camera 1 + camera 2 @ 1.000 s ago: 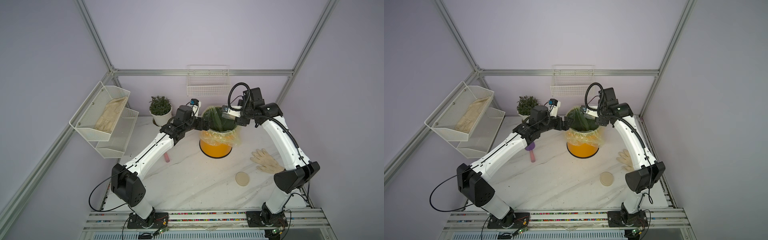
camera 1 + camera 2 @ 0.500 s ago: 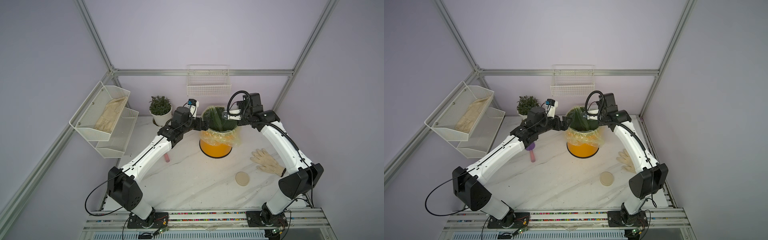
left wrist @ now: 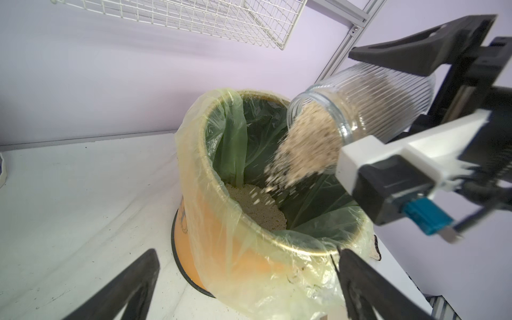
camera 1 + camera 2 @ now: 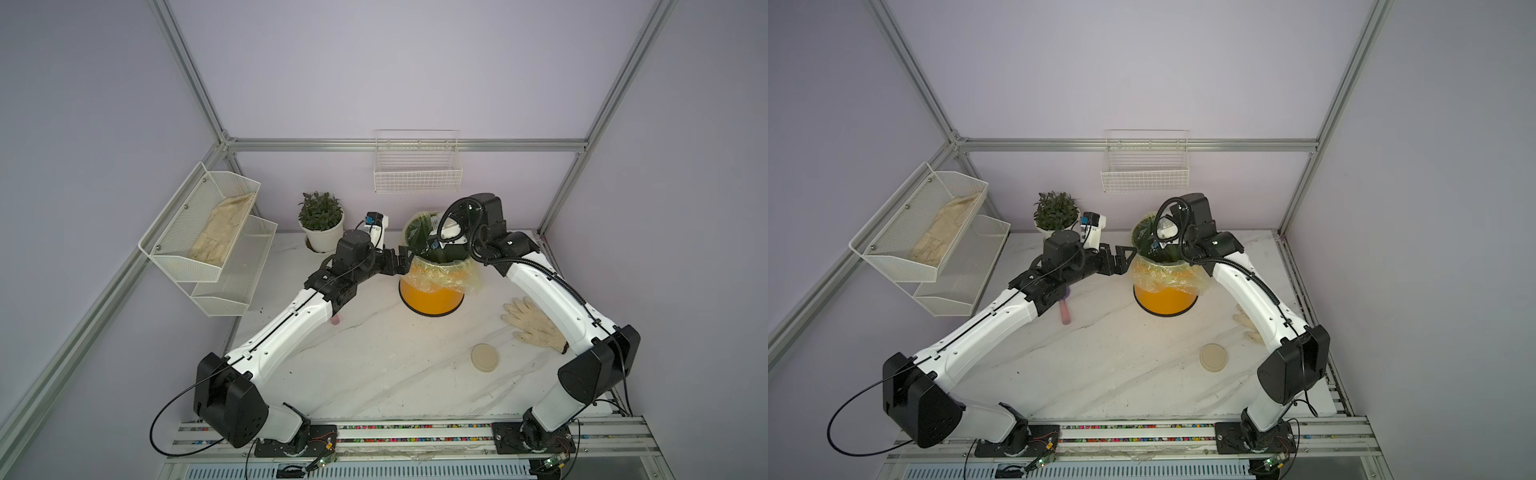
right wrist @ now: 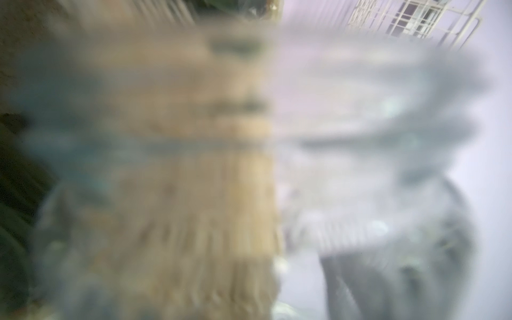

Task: Empty expired oatmeal from jars
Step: Pour the expired oatmeal into the trash bin.

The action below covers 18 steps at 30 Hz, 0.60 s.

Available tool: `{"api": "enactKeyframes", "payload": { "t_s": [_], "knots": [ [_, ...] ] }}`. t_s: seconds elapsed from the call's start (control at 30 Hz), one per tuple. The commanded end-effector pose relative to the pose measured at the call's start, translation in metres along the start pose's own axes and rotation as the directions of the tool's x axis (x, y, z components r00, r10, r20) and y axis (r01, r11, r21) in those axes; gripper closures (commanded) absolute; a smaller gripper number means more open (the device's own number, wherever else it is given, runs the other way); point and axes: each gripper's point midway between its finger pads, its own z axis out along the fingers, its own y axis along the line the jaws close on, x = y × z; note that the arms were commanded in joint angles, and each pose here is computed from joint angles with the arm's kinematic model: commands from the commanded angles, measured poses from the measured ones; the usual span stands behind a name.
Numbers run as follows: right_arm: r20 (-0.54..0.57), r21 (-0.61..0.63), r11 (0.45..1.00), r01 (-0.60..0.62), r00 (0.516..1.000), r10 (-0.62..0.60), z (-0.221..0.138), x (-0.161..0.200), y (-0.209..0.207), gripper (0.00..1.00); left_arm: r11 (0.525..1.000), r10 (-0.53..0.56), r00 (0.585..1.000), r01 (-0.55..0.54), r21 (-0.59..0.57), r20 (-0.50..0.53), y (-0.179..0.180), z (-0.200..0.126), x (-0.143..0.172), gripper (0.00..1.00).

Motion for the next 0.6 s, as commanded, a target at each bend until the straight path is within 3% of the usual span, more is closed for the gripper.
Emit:
{"api": "enactKeyframes", "payload": {
  "t_s": [0.0, 0.27, 0.4, 0.57],
  "knots": [
    [-0.141, 0.143, 0.989, 0.033, 0.99, -0.012, -0.016, 0.032, -0.035, 1.0, 1.0, -0.016, 0.997, 0.015, 0.012, 0.08, -0.003, -0.017, -0.014, 0.0],
    [-0.189, 0.145, 0.989, 0.025, 0.982, 0.003, -0.013, 0.039, -0.037, 1.0, 0.999, -0.031, 0.997, 0.031, 0.007, 0.077, 0.002, -0.026, -0.001, 0.0],
    [-0.2, 0.189, 0.974, 0.123, 0.976, -0.085, -0.024, 0.04, -0.045, 1.0, 0.999, -0.036, 0.996, 0.036, 0.006, 0.083, 0.003, -0.031, 0.001, 0.0],
    [-0.227, 0.124, 0.968, 0.218, 0.956, -0.187, -0.023, 0.041, -0.027, 0.99, 0.999, -0.039, 0.997, 0.039, 0.002, 0.067, 0.006, -0.03, 0.009, 0.0]
  ]
}}
